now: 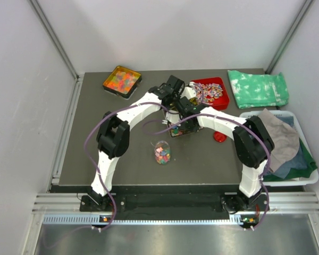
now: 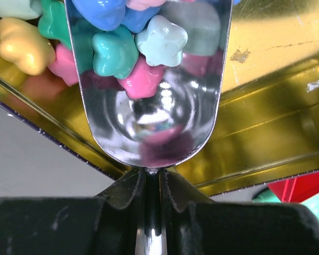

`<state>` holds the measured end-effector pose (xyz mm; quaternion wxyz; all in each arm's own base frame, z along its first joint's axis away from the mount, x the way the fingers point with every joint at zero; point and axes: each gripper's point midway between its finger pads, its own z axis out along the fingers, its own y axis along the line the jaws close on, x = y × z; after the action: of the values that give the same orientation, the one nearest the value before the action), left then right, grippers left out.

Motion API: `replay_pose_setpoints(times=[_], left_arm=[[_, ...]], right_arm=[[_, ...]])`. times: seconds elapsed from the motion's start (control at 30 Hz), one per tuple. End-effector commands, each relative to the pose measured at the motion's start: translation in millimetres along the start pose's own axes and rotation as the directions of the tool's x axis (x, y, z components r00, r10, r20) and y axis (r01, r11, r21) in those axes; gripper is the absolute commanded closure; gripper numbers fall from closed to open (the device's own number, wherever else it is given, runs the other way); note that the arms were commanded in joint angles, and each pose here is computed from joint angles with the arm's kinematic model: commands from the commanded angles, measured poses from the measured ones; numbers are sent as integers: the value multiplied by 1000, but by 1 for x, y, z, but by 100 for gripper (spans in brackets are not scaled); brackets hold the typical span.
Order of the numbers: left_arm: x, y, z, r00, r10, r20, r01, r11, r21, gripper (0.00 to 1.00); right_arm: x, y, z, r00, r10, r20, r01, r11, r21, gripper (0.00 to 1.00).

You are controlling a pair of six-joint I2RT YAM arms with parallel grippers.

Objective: Pack the candies
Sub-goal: Scoop the fake candies from the storage box.

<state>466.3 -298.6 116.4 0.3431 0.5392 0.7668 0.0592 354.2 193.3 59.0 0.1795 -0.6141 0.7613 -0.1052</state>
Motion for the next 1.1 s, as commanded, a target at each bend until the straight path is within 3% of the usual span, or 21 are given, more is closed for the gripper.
replay_pose_setpoints(times=[0.0, 0.7, 1.07], left_arm=[[-13, 15, -13, 999, -32, 24, 34, 998, -57, 100], [-10, 12, -15, 1000, -26, 13, 26, 999, -47, 100], [-7, 10, -15, 1000, -23, 5, 23, 999, -37, 100]], right_arm=[[-5, -42, -24, 992, 113, 62, -122, 977, 173, 100], [2, -58, -19, 968, 251, 27, -249, 931, 267, 100], [-11, -50, -25, 953, 286, 98, -300, 934, 192, 100]])
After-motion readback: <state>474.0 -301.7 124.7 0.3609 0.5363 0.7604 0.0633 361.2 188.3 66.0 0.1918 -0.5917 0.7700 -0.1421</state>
